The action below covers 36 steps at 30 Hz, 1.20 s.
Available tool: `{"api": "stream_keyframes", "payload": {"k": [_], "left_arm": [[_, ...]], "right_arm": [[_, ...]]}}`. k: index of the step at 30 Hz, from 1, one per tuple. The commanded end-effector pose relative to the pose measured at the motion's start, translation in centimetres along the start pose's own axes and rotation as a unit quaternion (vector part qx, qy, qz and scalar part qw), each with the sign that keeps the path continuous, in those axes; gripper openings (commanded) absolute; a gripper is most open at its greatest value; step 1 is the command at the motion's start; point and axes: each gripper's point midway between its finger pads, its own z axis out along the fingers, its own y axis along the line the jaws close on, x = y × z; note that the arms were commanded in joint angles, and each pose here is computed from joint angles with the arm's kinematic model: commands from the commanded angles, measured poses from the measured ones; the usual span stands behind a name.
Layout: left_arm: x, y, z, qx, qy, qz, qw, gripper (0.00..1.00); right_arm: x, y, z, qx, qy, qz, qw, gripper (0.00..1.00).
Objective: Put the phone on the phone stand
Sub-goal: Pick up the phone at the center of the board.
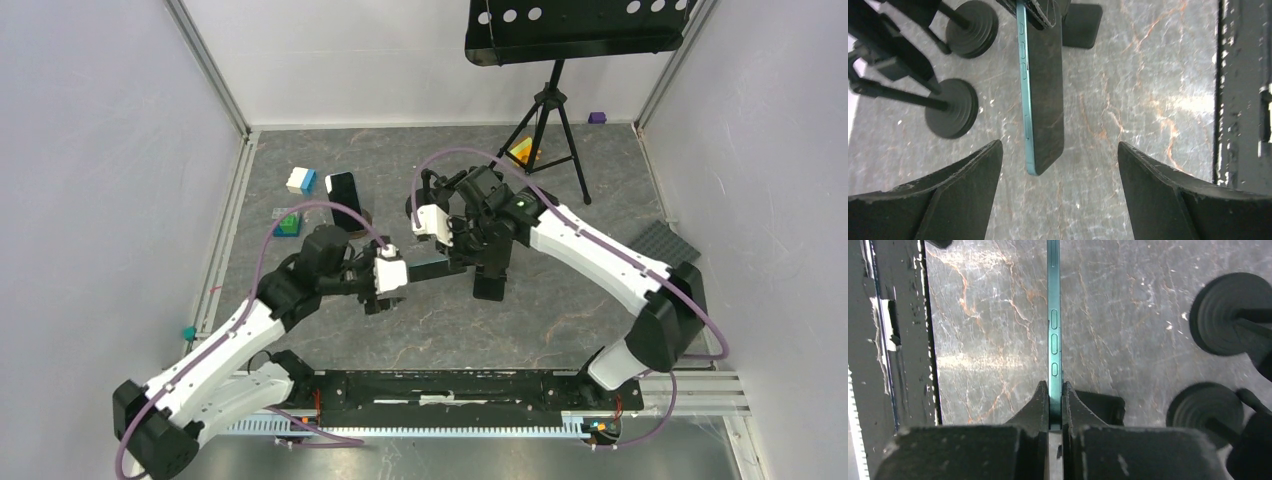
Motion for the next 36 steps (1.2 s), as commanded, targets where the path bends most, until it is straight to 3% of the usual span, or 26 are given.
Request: {"api": "stream_keyframes", "payload": {"k": [1,7,9,18,20,23,26,30,32,36], "left_arm": [[-3.7,1.0,1.4,0.040,-0.058,-0.041,0.997,0.87],[-5.0,1.7,3.5,0.070,-0.089,-0.070,0.991,0.78],[-5.2,1.9,4.1,0.079,-0.096,-0.078,0.989,0.70],[-5.1,0.6,6.7,0.161,-0.117,-0.115,0.973,0.07],[-5.2,0.6,7.2,0.168,-0.124,-0.127,0.970,0.02],[-5.7,0.6,7.8,0.171,-0.146,-0.144,0.964,0.02],[-6.9,0.9,8.0,0.167,-0.185,-0.155,0.956,0.02],[-8.4,1.4,7.8,0.165,-0.223,-0.166,0.947,0.02],[-8.9,1.5,7.7,0.161,-0.241,-0.171,0.942,0.02],[-9.8,1.6,7.6,0.162,-0.277,-0.191,0.928,0.02]], "right_arm": [[-1.4,-0.1,-4.0,0.049,-0.016,-0.046,0.998,0.00],[-1.7,0.7,-5.3,0.059,-0.030,-0.054,0.996,0.00],[-1.6,0.8,-5.5,0.061,-0.032,-0.055,0.996,0.00],[-1.3,0.6,-6.4,0.070,-0.041,-0.046,0.996,0.00],[-1.2,0.5,-6.7,0.072,-0.046,-0.040,0.996,0.03],[-0.9,0.2,-7.3,0.075,-0.056,-0.027,0.995,0.15],[-0.4,-0.3,-8.3,0.086,-0.075,-0.007,0.993,0.41],[0.7,-1.0,-9.7,0.108,-0.099,0.021,0.989,0.68],[1.6,-1.5,-10.4,0.125,-0.110,0.040,0.985,0.77],[2.5,-1.6,-11.6,0.141,-0.158,0.064,0.975,0.85]]}}
